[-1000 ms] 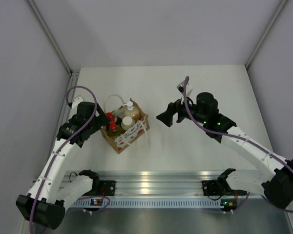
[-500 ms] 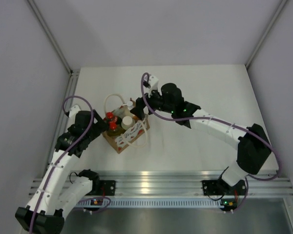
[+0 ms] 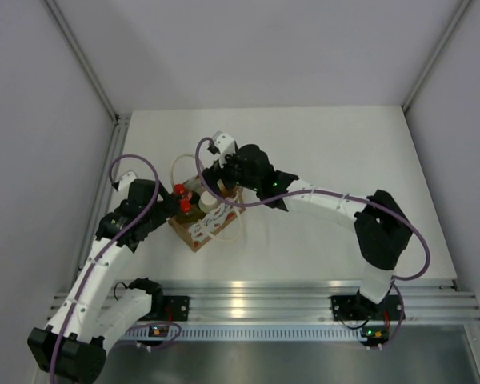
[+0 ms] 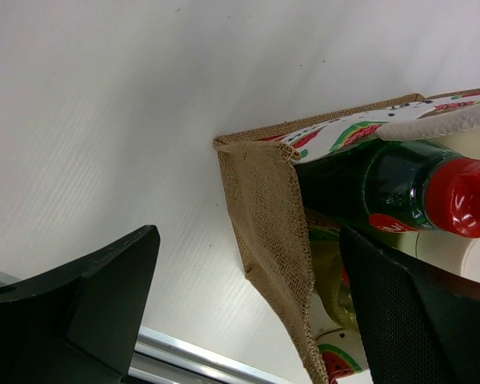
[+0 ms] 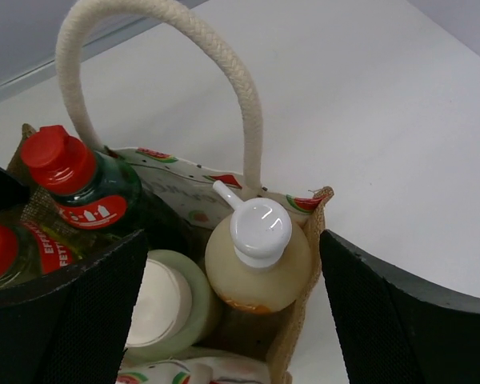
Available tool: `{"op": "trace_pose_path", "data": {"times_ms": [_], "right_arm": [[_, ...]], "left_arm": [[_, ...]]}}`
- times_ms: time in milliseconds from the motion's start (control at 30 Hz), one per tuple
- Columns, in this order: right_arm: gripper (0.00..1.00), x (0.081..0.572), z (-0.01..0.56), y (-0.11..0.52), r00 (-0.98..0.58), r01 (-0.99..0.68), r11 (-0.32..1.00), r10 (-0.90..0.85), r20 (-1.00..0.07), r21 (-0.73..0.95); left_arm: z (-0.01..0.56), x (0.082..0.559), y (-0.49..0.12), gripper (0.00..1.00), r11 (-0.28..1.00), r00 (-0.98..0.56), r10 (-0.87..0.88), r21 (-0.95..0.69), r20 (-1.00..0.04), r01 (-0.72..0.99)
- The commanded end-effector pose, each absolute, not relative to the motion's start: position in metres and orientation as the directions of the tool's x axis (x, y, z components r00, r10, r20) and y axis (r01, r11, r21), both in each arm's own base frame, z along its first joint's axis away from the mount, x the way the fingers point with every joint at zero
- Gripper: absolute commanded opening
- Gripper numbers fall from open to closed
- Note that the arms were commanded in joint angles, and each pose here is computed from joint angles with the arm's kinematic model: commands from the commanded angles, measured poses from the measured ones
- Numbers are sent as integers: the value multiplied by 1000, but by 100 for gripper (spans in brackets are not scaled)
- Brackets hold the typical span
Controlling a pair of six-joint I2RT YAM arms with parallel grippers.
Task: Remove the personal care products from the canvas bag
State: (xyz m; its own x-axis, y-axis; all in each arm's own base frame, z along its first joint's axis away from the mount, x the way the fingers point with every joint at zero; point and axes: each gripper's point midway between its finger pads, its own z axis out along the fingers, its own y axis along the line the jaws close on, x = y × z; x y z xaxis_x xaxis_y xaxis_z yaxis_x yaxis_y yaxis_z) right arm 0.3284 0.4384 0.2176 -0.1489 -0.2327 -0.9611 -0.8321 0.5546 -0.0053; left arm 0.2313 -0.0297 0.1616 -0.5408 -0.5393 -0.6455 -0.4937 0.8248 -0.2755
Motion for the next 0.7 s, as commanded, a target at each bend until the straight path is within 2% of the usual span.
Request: {"op": "trace_pose_path", "data": {"times_ms": [0,433,667], "right_arm": [[84,343,248,458,-28,-830,555,-149,-988,-60],[70,374,207,467,-61,-808,589,-122,-991,-23],[50,379,200,463,-44,-802,595,-129,-991,-41]], "left_arm": [[162,237,-33,98,829,-536,-538,-292,-651,-478],[158,238,-40,98,844,-569,-523,-294,-635,-448],[160,237,-41,98,846,-565,-521,-301,-640,-440]]}}
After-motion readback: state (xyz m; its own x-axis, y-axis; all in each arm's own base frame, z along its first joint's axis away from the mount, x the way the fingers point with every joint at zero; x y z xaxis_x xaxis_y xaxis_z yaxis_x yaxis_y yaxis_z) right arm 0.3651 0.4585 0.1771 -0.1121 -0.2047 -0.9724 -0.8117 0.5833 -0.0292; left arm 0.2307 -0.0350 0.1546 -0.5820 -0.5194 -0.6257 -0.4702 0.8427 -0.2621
